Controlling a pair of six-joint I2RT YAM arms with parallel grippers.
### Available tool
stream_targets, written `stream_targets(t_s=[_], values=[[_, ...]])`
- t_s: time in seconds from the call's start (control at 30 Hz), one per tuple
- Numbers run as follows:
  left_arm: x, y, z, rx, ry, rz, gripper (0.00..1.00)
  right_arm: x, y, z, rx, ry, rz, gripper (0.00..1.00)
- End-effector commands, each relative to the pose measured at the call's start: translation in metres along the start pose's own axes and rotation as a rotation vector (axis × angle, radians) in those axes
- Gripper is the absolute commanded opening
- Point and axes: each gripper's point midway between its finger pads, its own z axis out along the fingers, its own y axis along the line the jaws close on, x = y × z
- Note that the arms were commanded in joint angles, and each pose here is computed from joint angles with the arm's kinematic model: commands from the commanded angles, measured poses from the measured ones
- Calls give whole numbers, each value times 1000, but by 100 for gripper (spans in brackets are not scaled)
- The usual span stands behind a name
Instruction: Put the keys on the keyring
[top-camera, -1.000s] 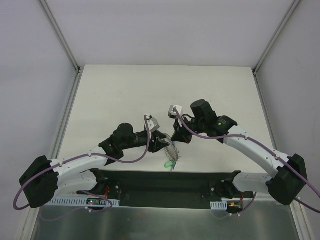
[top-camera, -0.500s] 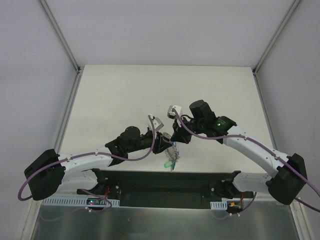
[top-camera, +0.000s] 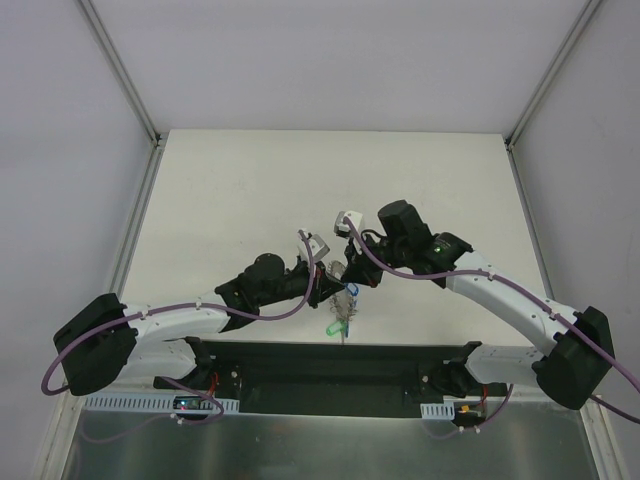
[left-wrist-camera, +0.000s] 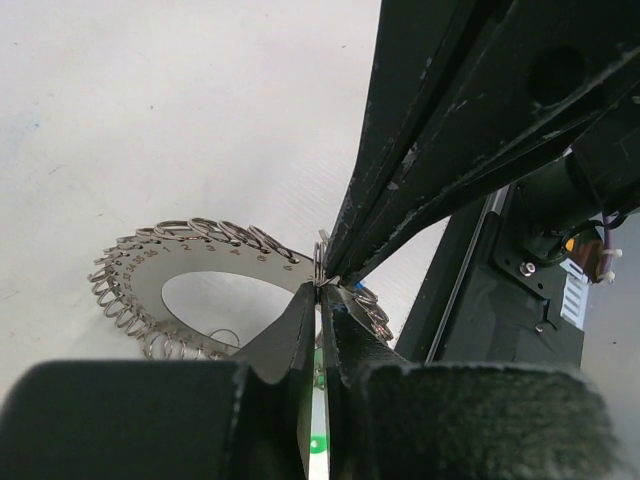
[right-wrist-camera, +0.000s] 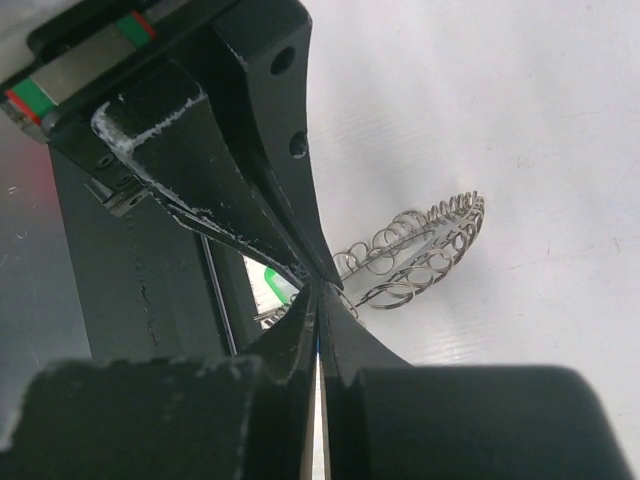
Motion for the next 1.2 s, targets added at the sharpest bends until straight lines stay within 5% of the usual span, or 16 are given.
stream_targets(t_s=[0.0,0.53,0.97,1.1,1.17], values=[[-34,-10,2,17,-106,27,0,-19,2,-5,18,-37,-25,1],[-36,-4,-19,-29,-131,96,0,4,-31,-24,267,-16,58,1],[-24,-2,-30,-28,-126,112,0,0,-23,-18,209,-57,72,1],[-30,-6,-30,-10,-134,124,16,-11,-19,-19,184,-55,15,1],[-32,-8,-29,-4,-127,137,16,-16,-16,-18,169,-49,0,1]])
